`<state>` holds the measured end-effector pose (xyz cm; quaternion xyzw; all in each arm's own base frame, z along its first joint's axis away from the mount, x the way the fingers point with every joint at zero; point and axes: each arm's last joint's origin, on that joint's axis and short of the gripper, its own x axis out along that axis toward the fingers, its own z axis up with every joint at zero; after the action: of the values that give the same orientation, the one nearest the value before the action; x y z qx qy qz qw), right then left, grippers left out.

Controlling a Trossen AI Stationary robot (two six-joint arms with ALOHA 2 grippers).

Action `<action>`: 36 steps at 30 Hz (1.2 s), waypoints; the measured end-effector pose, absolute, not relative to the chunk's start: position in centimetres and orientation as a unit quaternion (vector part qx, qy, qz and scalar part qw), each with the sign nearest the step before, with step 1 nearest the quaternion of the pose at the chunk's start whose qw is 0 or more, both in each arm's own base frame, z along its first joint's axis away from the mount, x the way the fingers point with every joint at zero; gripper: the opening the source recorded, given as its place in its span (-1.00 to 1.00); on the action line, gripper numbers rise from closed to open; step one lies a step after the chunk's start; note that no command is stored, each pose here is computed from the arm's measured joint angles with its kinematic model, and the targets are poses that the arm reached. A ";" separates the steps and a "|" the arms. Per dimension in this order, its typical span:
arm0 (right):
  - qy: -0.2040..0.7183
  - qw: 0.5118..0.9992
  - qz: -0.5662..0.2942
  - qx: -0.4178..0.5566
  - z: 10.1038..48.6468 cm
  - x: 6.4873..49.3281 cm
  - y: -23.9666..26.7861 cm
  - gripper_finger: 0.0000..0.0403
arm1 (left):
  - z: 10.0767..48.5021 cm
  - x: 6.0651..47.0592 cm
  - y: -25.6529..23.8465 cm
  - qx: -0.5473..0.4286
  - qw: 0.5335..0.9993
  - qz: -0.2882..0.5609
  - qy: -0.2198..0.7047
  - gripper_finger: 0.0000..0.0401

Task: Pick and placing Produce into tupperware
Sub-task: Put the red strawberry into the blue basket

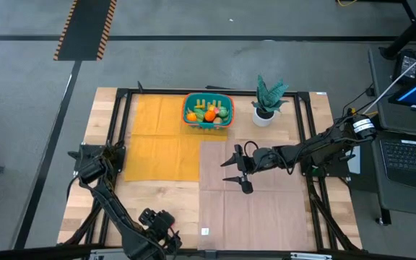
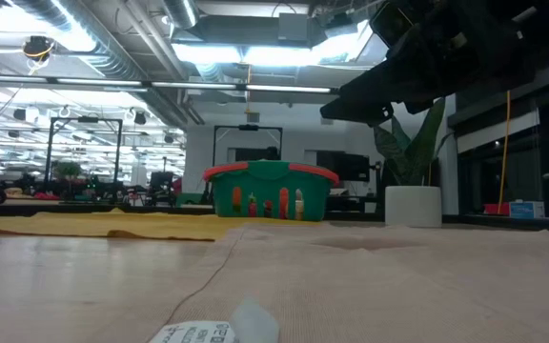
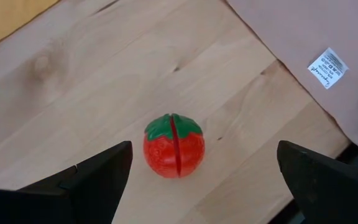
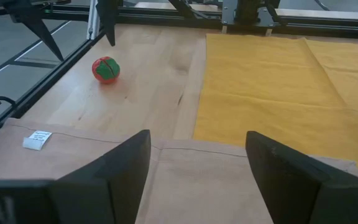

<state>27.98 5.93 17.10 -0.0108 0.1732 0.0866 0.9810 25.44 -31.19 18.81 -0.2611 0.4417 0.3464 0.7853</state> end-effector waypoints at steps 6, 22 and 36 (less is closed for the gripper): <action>0.173 0.981 0.087 -0.011 17.1 28.0 5.9 0.31 | 18.7 25.8 -31.0 -0.274 0.770 0.347 0.459 0.94; 0.173 0.981 0.087 -0.011 17.1 28.0 5.9 0.31 | 15.5 26.8 -29.2 -0.285 0.736 0.354 0.502 0.94; 0.173 0.981 0.087 -0.011 17.1 28.0 5.9 0.31 | 14.1 26.5 -28.9 -0.297 0.726 0.356 0.508 0.94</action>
<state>27.97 5.95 17.10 -0.0106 0.1732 0.0869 0.9810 26.54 -28.86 14.07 -0.2967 0.5076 0.3558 0.7264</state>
